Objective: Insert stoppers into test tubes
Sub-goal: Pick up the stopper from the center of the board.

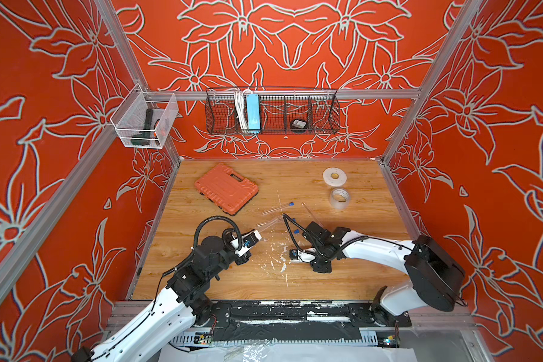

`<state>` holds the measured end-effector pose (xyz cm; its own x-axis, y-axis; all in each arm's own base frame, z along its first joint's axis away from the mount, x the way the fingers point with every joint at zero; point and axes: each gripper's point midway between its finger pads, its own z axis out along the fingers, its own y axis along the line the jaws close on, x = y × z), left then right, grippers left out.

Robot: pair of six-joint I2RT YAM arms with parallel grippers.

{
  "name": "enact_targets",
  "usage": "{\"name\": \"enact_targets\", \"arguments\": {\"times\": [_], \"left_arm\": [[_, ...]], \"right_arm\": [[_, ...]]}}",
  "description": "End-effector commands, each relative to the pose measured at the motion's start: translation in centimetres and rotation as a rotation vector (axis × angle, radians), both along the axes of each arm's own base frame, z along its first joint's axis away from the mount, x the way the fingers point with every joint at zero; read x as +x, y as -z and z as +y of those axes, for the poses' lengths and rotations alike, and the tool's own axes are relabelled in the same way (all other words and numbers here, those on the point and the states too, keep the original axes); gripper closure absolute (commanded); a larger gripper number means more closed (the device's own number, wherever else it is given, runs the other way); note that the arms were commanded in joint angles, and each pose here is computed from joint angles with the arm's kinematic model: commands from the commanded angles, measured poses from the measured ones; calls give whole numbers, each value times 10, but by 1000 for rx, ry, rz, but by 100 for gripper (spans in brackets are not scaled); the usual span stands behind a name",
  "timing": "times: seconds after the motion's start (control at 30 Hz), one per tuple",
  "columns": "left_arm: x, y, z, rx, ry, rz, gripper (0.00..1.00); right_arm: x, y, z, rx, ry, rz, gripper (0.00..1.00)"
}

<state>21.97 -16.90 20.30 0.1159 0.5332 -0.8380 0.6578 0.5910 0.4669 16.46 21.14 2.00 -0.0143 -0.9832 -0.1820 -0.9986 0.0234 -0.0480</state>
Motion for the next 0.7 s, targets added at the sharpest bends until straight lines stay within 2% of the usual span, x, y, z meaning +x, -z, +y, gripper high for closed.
{"name": "enact_targets", "arguments": {"times": [0.0, 0.13, 0.33, 0.53, 0.67], "left_arm": [[0, -1, 0, -3, 4, -20, 100], [-2, -7, 1, -5, 14, -47, 100], [-19, -16, -5, -44, 98, -108, 100], [-26, -26, 0, -28, 107, -128, 100], [-26, -18, 0, 72, 126, -104, 100]], "right_arm": [[-3, 5, -6, -26, -24, -6, 84], [-2, 0, -3, 0, -16, -20, 87], [2, -19, 3, 50, 13, -48, 91], [4, -66, 9, 145, 86, -70, 90], [2, -107, 16, 244, 138, -74, 89]]}}
